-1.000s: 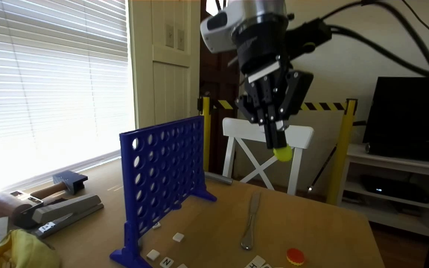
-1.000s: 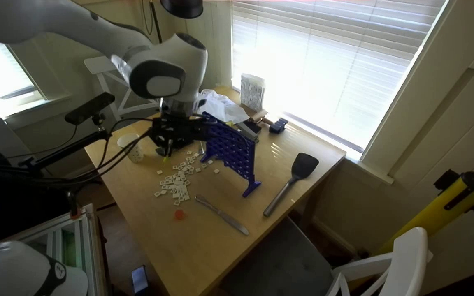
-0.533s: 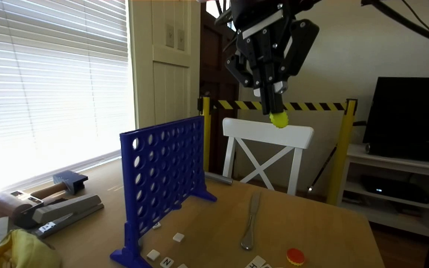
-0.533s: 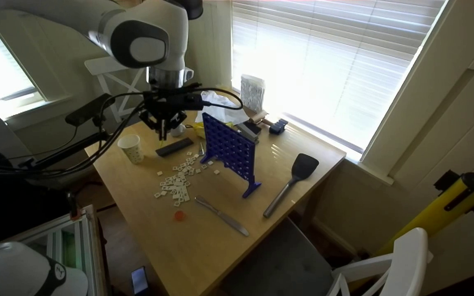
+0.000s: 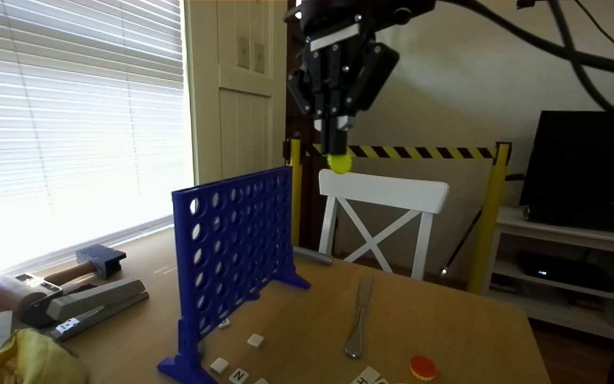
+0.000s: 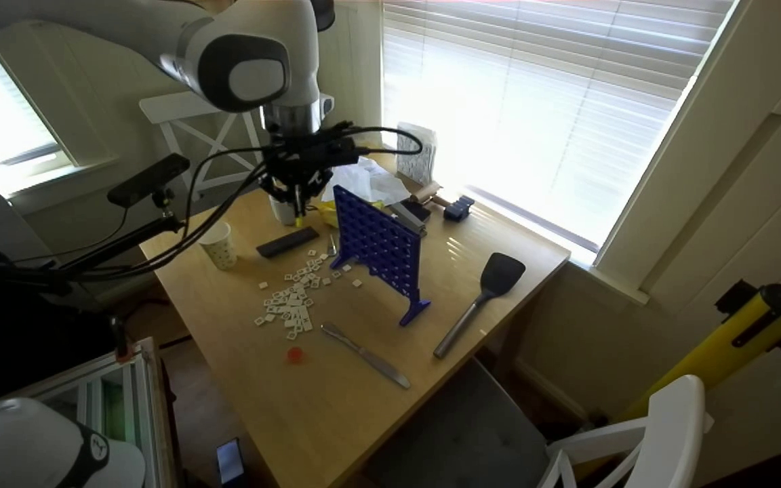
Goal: Turn the knife to the right, then put one yellow disc in the blue board
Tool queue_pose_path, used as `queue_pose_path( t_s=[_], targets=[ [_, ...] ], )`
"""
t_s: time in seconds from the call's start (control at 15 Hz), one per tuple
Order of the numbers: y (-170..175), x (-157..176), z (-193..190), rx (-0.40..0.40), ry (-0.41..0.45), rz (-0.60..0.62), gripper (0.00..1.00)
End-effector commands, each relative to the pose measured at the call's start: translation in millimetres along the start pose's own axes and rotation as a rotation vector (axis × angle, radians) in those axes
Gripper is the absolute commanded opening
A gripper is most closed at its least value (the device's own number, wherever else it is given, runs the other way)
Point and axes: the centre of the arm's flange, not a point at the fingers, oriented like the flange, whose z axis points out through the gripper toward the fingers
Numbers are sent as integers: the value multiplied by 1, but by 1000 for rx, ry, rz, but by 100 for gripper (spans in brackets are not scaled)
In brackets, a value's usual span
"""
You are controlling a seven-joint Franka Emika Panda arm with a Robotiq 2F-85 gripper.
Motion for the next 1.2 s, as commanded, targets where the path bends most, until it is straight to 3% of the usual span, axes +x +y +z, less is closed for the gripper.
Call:
queue_pose_path(
  t_s=[0.0,0.33,0.4,0.47,0.73,0.8,1.13],
  targets=[
    [61,19,-14,-147,32,-137,2],
    [103,53,-12,-210,82,-373,2],
    [110,59,-8,-218,75,-381,2],
    [83,42,-13,-202,74,-317,8],
    [98,53,-2,-199,85,-350,8],
    [102,51,0,-205,75,-341,2],
    [112,34,-2,-229,53,-309,2]
  ],
)
